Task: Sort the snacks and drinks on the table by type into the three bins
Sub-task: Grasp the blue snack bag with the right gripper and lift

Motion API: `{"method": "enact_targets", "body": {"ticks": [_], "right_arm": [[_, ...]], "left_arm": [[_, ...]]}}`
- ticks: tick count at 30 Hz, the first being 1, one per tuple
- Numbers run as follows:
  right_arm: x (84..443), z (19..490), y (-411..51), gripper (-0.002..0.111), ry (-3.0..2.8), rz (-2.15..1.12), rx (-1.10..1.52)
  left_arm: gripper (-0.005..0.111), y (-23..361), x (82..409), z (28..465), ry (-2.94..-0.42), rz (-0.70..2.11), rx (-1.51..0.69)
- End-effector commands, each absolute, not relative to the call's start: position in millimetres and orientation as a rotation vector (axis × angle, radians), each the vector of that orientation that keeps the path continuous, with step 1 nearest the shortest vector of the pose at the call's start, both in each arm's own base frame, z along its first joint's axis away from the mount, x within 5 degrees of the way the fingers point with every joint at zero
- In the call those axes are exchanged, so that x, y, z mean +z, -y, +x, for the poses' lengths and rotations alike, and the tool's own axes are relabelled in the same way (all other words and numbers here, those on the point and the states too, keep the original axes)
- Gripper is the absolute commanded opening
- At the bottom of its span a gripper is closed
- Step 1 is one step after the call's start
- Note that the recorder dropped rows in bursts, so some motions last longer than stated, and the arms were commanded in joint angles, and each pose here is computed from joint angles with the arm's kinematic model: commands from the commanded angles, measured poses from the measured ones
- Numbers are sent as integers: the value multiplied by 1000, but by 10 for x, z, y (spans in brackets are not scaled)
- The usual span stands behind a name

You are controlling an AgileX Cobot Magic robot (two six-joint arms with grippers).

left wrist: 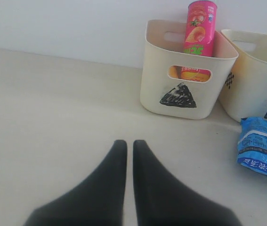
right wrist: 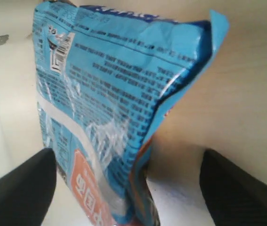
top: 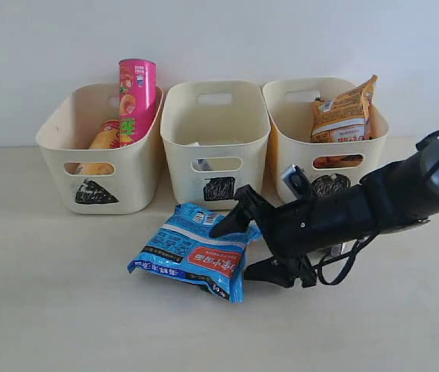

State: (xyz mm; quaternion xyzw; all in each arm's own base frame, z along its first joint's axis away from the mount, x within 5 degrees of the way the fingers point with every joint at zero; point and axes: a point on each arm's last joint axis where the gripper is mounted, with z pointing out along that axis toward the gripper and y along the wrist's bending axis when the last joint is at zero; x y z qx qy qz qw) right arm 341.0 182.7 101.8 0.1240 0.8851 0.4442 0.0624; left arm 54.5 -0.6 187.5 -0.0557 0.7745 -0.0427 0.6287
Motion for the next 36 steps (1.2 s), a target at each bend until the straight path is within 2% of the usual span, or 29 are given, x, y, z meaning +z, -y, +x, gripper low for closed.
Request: {"method": "enact_targets", "body": {"ticks": [1,10,13,16,21,22,27,36], "right_arm": [[802,3397,-1828,77,-2702,398,1316],[657,3407,-2031,76,-2720,349,1305],[624,3448,-2094,70,-2723,314,1253],[578,3452,-2095,53,-2733,323,1211],[580,3445,-2094,4,-2738,286,1205],[582,3442,-2097,0,-2738,276,1209],[777,3446,-2098,0,-2707,142,1187],[1430,3344,-2047,0,-2592,-49,1164]], "left_arm": [[4,7,1870,546,-1769,-145,-113],[4,7,1870,546,-1769,-145,-113],[4,7,1870,546,-1769,-145,-113],[4,7,1870,546,-1769,-145,-113],[4,7,1870,546,-1769,-145,-113],[4,7,1870,546,-1769,-145,-113],[4,7,1870,546,-1769,-145,-113],[4,7,1870,546,-1769,-145,-113]]}}
